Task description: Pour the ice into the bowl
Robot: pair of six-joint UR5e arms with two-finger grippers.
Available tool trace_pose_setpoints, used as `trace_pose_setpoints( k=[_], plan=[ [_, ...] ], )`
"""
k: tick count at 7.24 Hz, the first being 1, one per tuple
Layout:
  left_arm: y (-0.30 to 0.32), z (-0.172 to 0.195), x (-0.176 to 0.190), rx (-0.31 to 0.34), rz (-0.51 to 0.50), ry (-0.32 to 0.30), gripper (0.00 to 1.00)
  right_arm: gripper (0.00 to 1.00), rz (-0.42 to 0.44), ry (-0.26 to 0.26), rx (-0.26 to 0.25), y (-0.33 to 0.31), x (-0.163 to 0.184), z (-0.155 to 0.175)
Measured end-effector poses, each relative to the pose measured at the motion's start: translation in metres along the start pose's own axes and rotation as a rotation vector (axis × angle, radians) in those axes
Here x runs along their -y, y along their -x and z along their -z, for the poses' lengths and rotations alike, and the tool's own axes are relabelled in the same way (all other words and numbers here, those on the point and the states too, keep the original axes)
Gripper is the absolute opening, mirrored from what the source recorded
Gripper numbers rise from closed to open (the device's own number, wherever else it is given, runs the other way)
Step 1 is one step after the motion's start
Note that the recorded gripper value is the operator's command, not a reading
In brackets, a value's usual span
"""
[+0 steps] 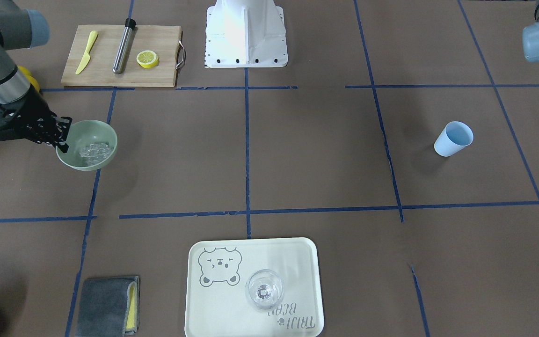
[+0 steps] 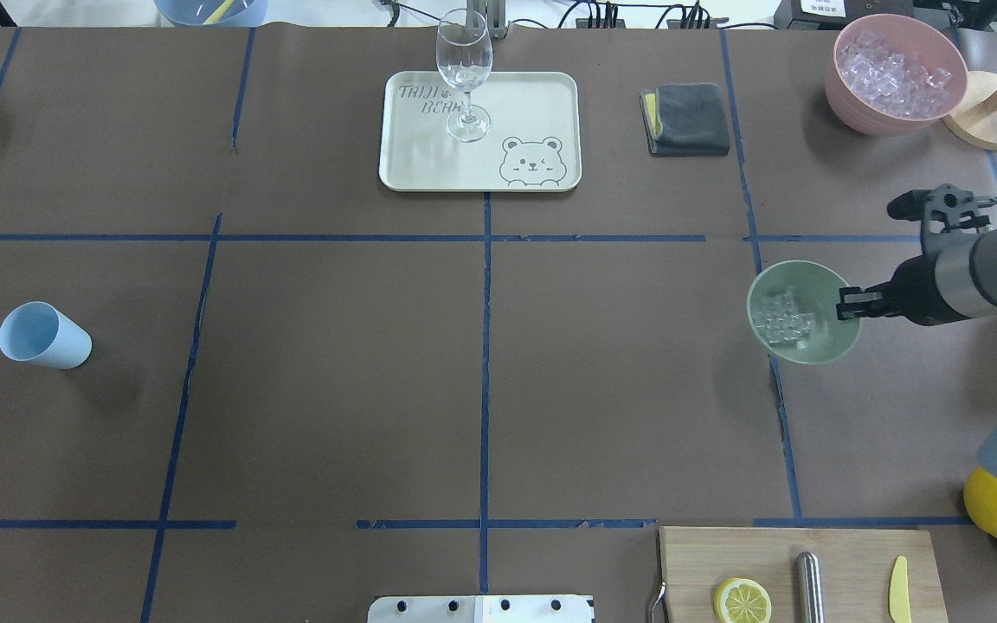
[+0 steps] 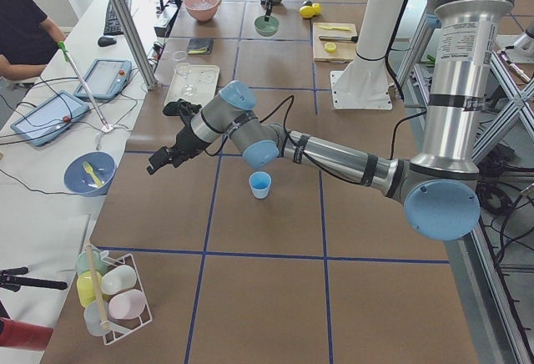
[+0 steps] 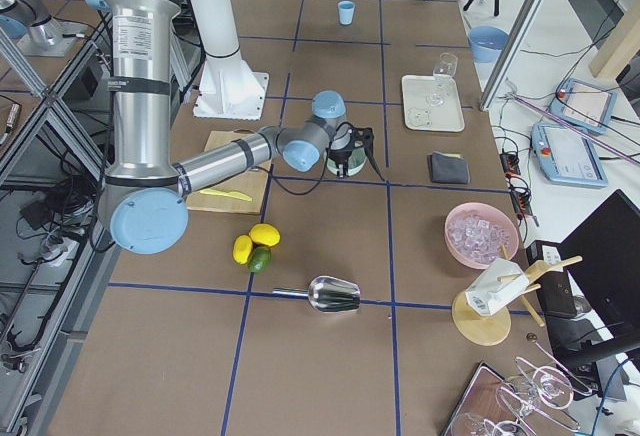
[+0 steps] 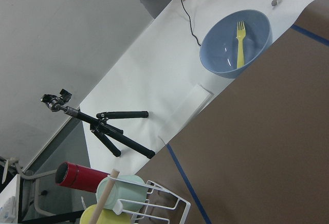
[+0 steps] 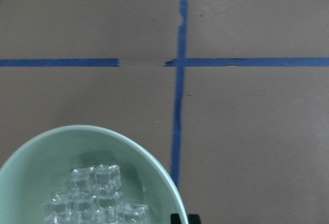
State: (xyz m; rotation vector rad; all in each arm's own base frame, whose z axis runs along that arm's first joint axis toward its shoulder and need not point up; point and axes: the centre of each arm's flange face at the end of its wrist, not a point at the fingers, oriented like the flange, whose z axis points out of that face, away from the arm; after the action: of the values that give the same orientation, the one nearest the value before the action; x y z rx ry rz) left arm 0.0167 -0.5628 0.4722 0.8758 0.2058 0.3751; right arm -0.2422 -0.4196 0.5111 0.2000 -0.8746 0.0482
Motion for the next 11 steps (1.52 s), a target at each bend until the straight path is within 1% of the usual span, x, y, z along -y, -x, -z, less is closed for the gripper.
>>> trace_pose_setpoints(
  k=[1,2,3,5,7,8,10,11],
  plan=[
    [0.006,0.0,-0.004,-0.031,-0.011,0.02,1.0,0.0,0.004,0.01,0.024,-0.055,-0.003,-0.008],
    [0.009,-0.001,-0.008,-0.051,-0.012,0.031,1.0,0.13,0.006,0.021,0.044,-0.101,-0.006,-0.015],
    [0.01,-0.002,-0.011,-0.061,-0.012,0.039,1.0,0.99,-0.001,0.028,0.056,-0.13,-0.008,-0.018],
    [0.011,-0.005,-0.016,-0.07,-0.01,0.05,1.0,1.0,-0.027,0.039,0.072,-0.154,-0.008,-0.013],
    [0.011,-0.013,-0.029,-0.085,-0.005,0.076,1.0,1.0,-0.054,0.037,0.068,-0.166,-0.005,-0.002],
    [0.009,-0.018,-0.035,-0.106,0.0,0.092,1.0,1.0,-0.049,0.043,0.055,-0.173,-0.005,0.0],
    [0.009,-0.027,-0.046,-0.145,0.021,0.149,1.0,1.0,0.006,0.055,0.017,-0.189,-0.001,0.006],
    [0.014,-0.028,-0.051,-0.185,0.048,0.184,1.0,1.0,0.036,0.063,-0.006,-0.196,0.002,0.014]
  ],
)
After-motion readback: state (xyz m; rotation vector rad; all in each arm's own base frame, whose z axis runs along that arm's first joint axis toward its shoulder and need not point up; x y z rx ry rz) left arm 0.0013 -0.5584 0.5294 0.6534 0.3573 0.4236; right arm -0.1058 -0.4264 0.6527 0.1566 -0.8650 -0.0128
